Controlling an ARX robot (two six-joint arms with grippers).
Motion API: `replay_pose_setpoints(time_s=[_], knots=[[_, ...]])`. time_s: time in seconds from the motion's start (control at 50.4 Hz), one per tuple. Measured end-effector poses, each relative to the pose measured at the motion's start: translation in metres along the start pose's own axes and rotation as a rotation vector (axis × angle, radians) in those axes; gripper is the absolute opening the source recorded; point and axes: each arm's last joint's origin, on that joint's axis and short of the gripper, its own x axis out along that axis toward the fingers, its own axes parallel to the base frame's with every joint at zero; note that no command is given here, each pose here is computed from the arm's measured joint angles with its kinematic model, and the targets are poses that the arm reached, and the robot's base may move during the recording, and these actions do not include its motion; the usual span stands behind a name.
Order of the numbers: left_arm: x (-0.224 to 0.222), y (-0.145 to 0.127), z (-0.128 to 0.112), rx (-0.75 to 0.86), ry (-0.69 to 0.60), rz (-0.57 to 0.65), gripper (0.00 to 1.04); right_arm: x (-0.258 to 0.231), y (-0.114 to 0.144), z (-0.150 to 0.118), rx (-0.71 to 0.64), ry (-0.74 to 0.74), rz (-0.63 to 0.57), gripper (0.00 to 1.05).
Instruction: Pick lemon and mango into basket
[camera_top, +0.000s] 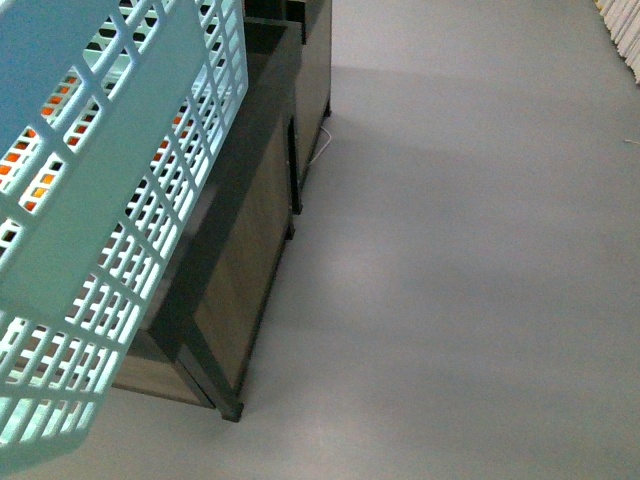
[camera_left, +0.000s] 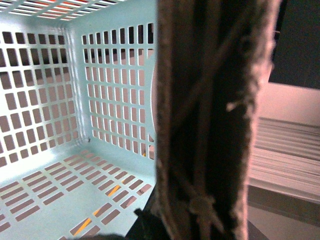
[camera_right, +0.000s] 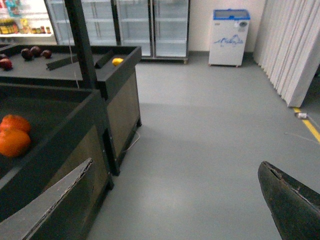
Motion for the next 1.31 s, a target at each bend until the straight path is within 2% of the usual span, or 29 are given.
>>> replay_pose_setpoints(time_s=[1.308], knots=[[-0.0001, -0.0001, 0.0003, 0.000, -0.002, 0.000, 0.05, -0.0001, 0.0000, 0.0001, 0.000, -0.001, 0.000, 0.96]])
